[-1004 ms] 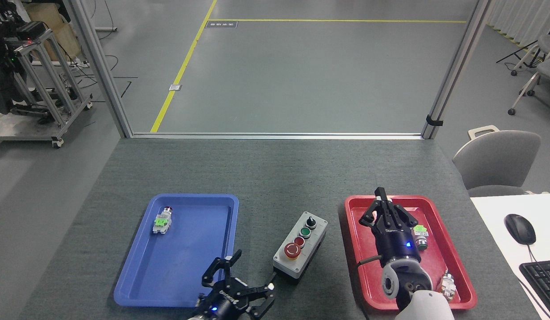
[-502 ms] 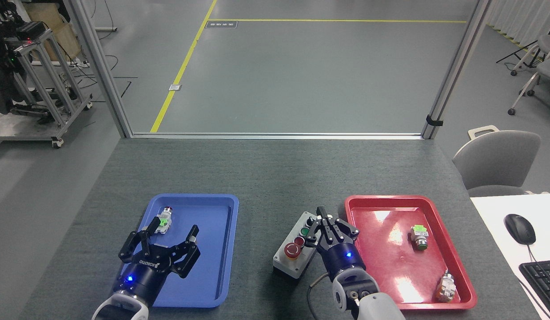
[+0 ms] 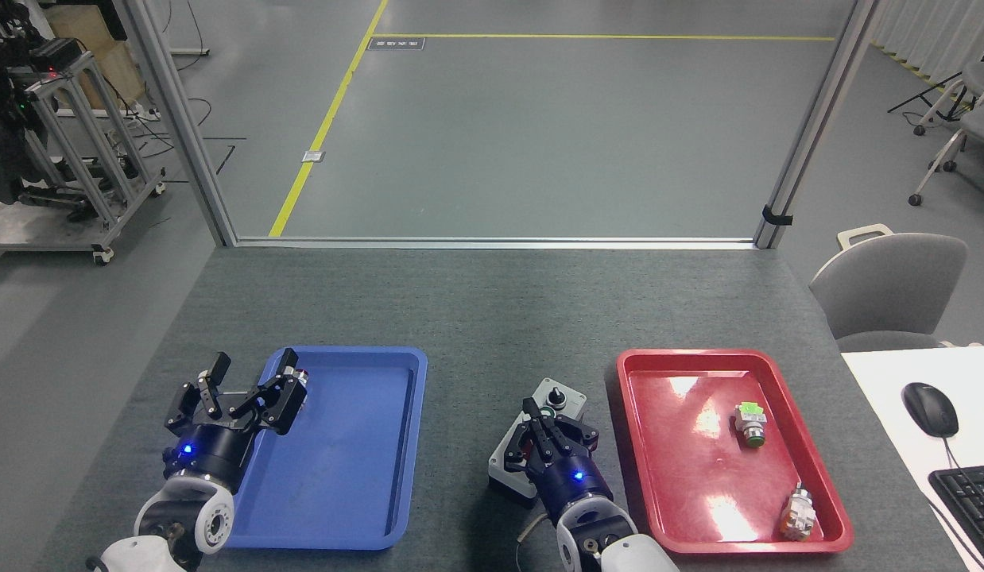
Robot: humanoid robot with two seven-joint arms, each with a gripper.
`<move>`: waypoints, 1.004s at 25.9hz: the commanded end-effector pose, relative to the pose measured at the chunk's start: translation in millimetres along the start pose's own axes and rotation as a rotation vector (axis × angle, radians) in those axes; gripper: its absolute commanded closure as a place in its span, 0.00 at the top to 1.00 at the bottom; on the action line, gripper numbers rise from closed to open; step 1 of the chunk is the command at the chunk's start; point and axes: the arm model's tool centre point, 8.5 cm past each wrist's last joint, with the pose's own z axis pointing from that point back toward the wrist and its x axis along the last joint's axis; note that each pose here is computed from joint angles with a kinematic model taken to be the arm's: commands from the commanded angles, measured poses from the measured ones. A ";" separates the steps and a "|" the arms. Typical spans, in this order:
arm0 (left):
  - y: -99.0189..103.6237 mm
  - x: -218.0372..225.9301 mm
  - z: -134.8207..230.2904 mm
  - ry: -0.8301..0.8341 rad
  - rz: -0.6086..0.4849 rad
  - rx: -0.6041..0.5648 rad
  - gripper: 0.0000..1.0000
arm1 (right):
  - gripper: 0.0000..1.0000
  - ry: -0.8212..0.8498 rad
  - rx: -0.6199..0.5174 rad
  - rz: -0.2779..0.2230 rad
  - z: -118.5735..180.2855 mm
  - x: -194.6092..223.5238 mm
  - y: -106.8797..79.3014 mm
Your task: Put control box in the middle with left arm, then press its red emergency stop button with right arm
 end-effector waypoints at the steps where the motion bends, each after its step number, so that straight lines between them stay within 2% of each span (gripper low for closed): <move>1: 2.0 -3.7 -1.8 0.013 0.014 0.011 0.99 | 0.00 -0.012 0.013 0.004 0.0 7.1 4.7; 9: 2.0 3.0 -3.3 0.006 0.015 0.005 0.99 | 0.00 -0.007 0.046 0.006 1.4 6.0 16.5; 14: 0.6 3.5 -1.8 0.003 0.015 0.002 0.99 | 0.00 0.004 0.090 0.011 3.3 2.4 31.6; 20: 0.6 3.5 0.0 0.002 0.013 0.003 0.99 | 0.00 0.009 0.097 0.009 6.1 2.4 35.8; 21: 0.3 4.0 0.0 0.001 0.012 0.003 0.99 | 0.00 0.015 0.086 0.000 5.3 0.6 32.0; 22: -0.8 3.7 1.0 0.002 0.013 0.000 0.99 | 0.07 0.024 0.073 -0.012 3.5 -0.1 26.8; 23: -4.1 3.2 4.1 0.002 0.014 -0.008 0.99 | 0.30 0.046 0.057 -0.026 1.3 -3.9 19.6; 24: -7.5 2.6 7.7 0.005 0.015 -0.016 0.99 | 0.57 0.101 0.039 -0.041 -0.2 -16.5 12.3; 25: -11.1 3.1 11.7 0.005 0.016 -0.022 0.99 | 0.94 0.191 0.017 -0.067 -0.6 -36.4 3.6; 26: -15.0 5.0 16.0 0.003 0.020 -0.029 0.99 | 1.00 0.258 -0.016 -0.090 0.5 -58.2 -7.9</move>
